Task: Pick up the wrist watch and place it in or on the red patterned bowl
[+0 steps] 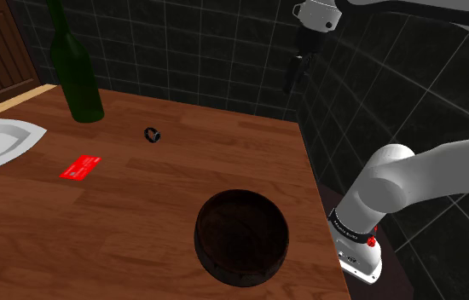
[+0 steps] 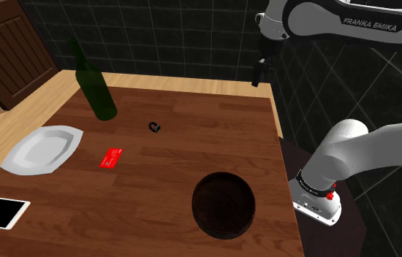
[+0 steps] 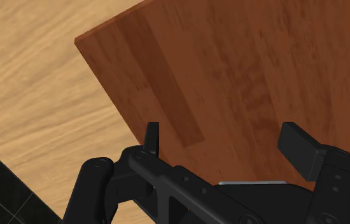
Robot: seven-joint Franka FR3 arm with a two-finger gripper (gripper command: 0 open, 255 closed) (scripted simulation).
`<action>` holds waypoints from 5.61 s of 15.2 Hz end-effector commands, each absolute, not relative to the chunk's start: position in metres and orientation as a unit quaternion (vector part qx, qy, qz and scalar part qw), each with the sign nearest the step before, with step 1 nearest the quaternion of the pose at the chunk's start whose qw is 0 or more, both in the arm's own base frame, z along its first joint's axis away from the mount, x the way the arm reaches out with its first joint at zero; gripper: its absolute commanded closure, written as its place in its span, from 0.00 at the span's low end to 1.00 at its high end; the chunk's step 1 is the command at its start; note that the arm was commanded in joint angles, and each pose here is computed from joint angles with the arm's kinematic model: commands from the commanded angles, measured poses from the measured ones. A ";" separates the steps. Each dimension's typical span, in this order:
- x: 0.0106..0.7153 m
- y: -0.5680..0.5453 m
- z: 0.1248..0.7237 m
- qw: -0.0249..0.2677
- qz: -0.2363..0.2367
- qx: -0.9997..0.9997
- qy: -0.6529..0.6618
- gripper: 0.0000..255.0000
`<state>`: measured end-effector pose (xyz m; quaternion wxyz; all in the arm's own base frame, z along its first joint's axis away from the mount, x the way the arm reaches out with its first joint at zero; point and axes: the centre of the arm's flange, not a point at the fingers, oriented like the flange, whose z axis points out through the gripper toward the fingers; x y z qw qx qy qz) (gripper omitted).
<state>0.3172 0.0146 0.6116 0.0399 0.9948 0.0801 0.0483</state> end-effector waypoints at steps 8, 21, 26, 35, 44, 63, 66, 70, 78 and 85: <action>0.376 0.075 0.581 0.028 0.048 0.994 0.097 0.00; 0.478 0.195 0.526 0.007 0.048 0.991 0.129 0.00; 0.515 0.243 0.506 -0.002 0.048 0.989 0.141 0.00; 0.576 0.327 0.474 -0.016 0.048 0.986 0.161 0.00; 0.579 0.329 0.434 -0.016 0.048 0.986 0.161 0.00; 0.579 0.329 0.450 -0.016 0.048 0.986 0.161 1.00; 0.579 0.329 0.466 -0.016 0.048 0.986 0.161 1.00; 0.579 0.329 0.487 -0.016 0.048 0.986 0.161 1.00; 0.579 0.329 0.529 -0.016 0.048 0.986 0.161 1.00; 0.579 0.329 0.566 -0.016 0.048 0.986 0.161 1.00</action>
